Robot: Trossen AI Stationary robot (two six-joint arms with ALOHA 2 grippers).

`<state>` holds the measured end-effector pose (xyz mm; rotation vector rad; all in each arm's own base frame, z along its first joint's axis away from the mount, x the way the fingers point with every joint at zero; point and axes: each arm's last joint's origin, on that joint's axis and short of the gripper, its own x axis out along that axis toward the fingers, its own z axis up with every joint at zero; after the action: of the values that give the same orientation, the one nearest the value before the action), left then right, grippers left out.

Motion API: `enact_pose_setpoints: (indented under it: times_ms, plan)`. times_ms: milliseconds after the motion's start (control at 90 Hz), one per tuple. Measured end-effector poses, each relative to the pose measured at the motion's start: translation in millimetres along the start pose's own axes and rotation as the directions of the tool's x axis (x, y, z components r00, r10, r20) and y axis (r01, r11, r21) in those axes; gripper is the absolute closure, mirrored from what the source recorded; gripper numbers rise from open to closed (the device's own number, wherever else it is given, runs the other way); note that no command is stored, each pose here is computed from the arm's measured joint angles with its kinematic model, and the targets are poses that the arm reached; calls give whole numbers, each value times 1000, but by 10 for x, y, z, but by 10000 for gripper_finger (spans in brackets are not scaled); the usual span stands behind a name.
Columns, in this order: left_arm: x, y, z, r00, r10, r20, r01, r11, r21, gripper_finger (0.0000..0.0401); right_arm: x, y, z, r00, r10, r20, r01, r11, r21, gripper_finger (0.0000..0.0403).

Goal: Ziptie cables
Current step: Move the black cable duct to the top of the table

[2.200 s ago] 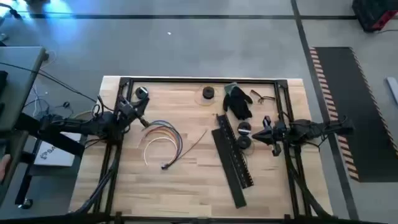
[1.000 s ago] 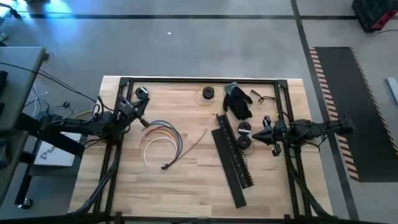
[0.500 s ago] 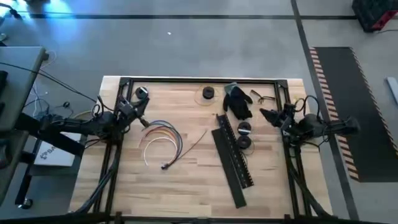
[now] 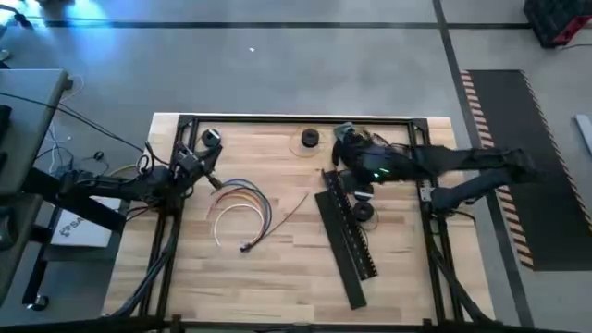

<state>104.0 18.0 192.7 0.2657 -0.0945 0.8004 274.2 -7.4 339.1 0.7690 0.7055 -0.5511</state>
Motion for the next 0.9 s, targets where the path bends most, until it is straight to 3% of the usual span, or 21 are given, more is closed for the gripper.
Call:
enact_pose_setpoints:
  times_ms: [156, 256, 367, 578, 900]
  plan:
    - [0, 0, 0, 1000, -1, 0, 1, 1000, 0, 401, 269, 185, 400, 978, -129, -165, 124, 991, -40, 256]
    - [0, -1, 0, 1000, -1, 0, 1, 1000, 0, 401, 543, 146, 563, 929, -210, -304, 222, 975, 5, 183]
    - [0, -1, 0, 1000, -2, 1, 2, 1000, 0, 401, 940, 36, 653, 879, -204, -431, 218, 976, -17, 134]
    - [0, -1, 0, 1000, -3, 1, 3, 1000, 0, 401, 1591, -279, 624, 779, -272, -564, 308, 951, -32, 153]
    - [0, -1, 0, 1000, -3, 1, 3, 1000, 0, 401, 2147, -487, 423, 667, -346, -660, 342, 929, -142, 230]
